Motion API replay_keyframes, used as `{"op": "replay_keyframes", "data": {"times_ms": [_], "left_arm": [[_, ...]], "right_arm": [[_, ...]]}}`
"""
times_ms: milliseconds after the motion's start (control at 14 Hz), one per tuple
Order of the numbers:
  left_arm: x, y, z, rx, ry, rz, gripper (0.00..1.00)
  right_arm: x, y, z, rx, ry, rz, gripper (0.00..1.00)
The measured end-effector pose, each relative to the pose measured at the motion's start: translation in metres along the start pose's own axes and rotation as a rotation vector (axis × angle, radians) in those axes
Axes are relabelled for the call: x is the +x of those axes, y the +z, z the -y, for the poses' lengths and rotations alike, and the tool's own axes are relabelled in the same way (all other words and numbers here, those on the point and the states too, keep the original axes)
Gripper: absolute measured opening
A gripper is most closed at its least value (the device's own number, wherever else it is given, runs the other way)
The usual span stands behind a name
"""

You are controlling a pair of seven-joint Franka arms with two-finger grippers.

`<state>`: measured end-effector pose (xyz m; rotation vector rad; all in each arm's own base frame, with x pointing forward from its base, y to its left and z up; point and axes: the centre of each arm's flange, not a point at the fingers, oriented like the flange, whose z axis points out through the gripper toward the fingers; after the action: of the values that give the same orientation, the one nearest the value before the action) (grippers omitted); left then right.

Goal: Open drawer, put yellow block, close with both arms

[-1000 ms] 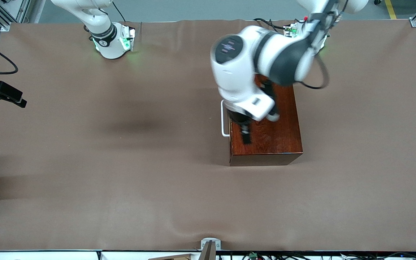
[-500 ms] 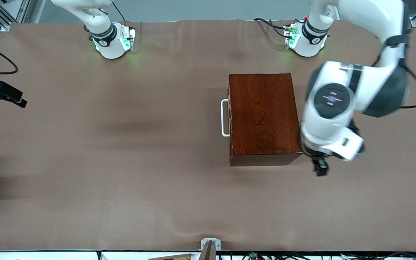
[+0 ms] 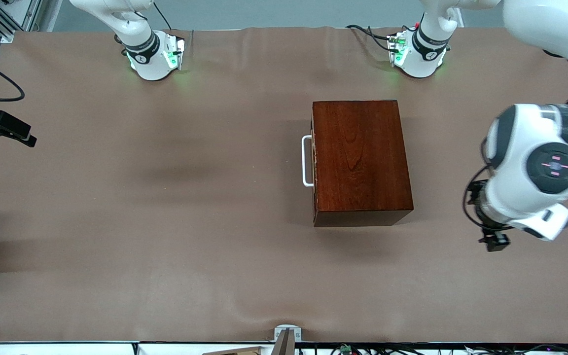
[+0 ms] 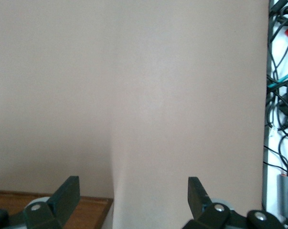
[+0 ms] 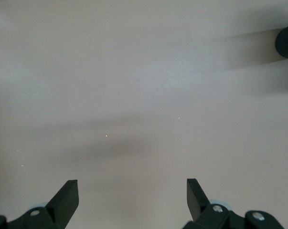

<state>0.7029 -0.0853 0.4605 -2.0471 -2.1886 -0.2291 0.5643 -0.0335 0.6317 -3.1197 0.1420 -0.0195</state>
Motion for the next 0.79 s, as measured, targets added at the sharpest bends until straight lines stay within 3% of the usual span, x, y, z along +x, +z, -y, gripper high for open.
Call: {"op": "replay_keyframes", "data": {"times_ms": [500,786], "left_arm": [[0.057,0.004,0.031,0.072,0.114,0.102,1.0],[0.064,-0.004,0.068,0.011,0.256,0.118,1.0]], "right_arm": [[0.0,0.0,0.0,0.0,0.0,0.001,1.0],[0.0,0.0,0.0,0.0,0.0,0.001,1.0]]}}
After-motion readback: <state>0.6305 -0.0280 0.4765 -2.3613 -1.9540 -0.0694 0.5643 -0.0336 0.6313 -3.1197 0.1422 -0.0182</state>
